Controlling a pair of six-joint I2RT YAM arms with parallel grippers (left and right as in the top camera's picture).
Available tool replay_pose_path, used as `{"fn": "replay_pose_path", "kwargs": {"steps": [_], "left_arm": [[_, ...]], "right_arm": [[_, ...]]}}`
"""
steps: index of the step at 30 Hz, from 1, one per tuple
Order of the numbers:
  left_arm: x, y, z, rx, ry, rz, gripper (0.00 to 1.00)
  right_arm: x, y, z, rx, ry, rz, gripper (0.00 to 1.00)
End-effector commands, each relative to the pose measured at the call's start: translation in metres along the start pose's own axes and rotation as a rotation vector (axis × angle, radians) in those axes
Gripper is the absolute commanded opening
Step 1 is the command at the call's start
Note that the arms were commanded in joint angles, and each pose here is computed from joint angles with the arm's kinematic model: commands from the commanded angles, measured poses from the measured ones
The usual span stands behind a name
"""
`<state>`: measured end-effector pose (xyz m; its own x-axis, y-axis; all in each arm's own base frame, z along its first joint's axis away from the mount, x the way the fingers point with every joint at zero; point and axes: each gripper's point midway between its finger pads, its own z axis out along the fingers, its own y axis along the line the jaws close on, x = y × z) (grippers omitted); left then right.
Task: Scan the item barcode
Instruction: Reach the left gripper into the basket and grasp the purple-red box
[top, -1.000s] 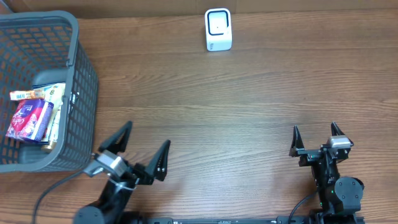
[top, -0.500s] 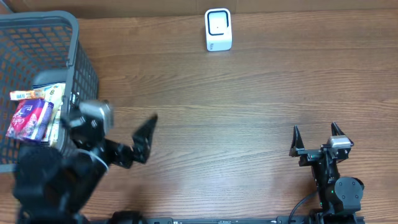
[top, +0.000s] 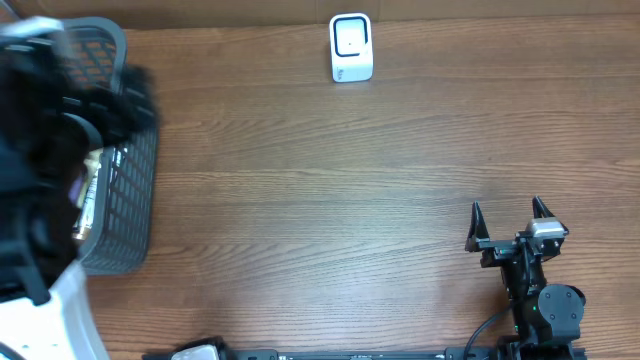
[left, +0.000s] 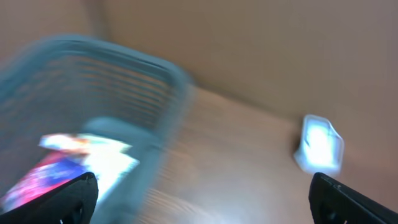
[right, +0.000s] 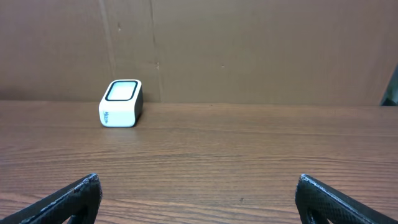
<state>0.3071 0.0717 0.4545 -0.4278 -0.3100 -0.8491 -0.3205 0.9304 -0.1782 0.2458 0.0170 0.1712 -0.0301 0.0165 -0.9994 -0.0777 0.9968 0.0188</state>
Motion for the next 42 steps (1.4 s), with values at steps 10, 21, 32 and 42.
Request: {"fn": "replay_pose_path", "kwargs": {"steps": [10,21,32,42], "left_arm": [[-0.003,0.189,0.006,-0.564,-0.053,-0.566,1.00],[0.078,0.219,0.091,-0.623,0.393,-0.523,0.99],[0.131,0.225,0.145,-0.509,0.701,-0.184,0.93],[0.188,0.230,0.174,-0.421,0.842,-0.018,0.94]], "right_arm": [[0.001,-0.003,0.000,0.014,-0.005,-0.002,1.00],[0.002,-0.003,0.000,0.014,-0.005,-0.002,1.00],[0.002,-0.003,0.000,0.014,-0.005,-0.002,1.00],[0.002,-0.003,0.000,0.014,-0.005,-0.002,1.00]]}}
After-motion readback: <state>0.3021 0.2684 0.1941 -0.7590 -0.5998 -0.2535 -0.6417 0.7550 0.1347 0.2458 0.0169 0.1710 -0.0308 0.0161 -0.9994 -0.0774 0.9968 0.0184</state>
